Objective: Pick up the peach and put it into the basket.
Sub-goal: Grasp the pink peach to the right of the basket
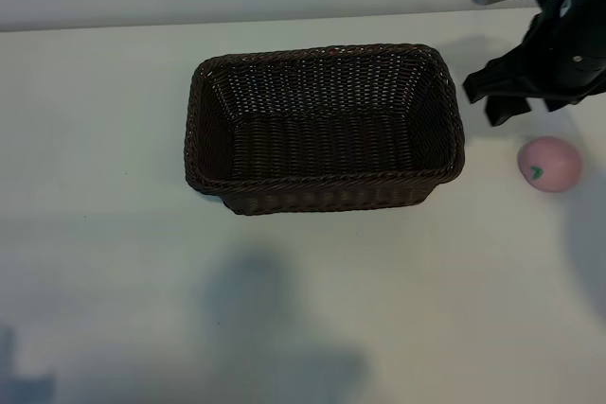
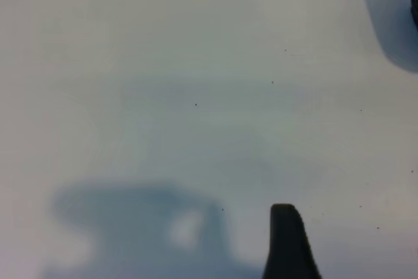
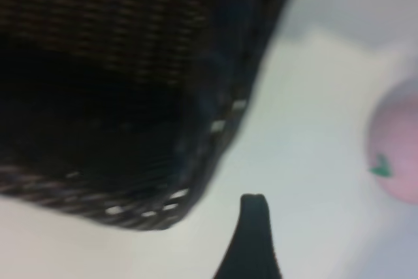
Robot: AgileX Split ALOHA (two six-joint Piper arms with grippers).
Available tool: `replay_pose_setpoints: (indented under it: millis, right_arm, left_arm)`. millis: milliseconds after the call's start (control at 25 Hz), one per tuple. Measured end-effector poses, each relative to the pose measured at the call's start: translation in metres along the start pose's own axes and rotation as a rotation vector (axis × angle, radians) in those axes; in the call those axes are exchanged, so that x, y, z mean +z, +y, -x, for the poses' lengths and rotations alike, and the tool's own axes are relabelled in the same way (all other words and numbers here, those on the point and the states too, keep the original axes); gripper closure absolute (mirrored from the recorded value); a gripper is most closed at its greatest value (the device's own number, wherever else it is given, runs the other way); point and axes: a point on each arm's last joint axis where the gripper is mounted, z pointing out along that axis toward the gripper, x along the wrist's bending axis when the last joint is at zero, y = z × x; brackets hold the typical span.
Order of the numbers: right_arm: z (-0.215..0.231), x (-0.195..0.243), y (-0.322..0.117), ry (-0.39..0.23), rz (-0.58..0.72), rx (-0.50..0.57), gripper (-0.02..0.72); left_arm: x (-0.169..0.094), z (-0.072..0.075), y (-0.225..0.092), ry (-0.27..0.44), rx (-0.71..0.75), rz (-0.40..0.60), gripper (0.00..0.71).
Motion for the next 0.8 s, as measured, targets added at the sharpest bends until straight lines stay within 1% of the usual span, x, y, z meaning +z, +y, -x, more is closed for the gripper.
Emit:
replay_pose_setpoints:
  millis: [200, 400, 800]
  right_arm:
    - [0.030, 0.007, 0.001, -0.048, -0.011, 0.086, 0.107]
    - [0.056, 0.022, 0.002, -0.066, -0.026, 0.158, 0.107]
    - [0.065, 0.057, 0.006, -0.069, -0.051, 0.175, 0.107]
  left_arm:
    - [0.000, 0.000, 0.000, -0.001, 0.001, 0.000, 0.241]
    - [0.000, 0.000, 0.000, -0.001, 0.001, 0.000, 0.242]
    - [0.000, 0.000, 0.000, -0.001, -0.002, 0.000, 0.243]
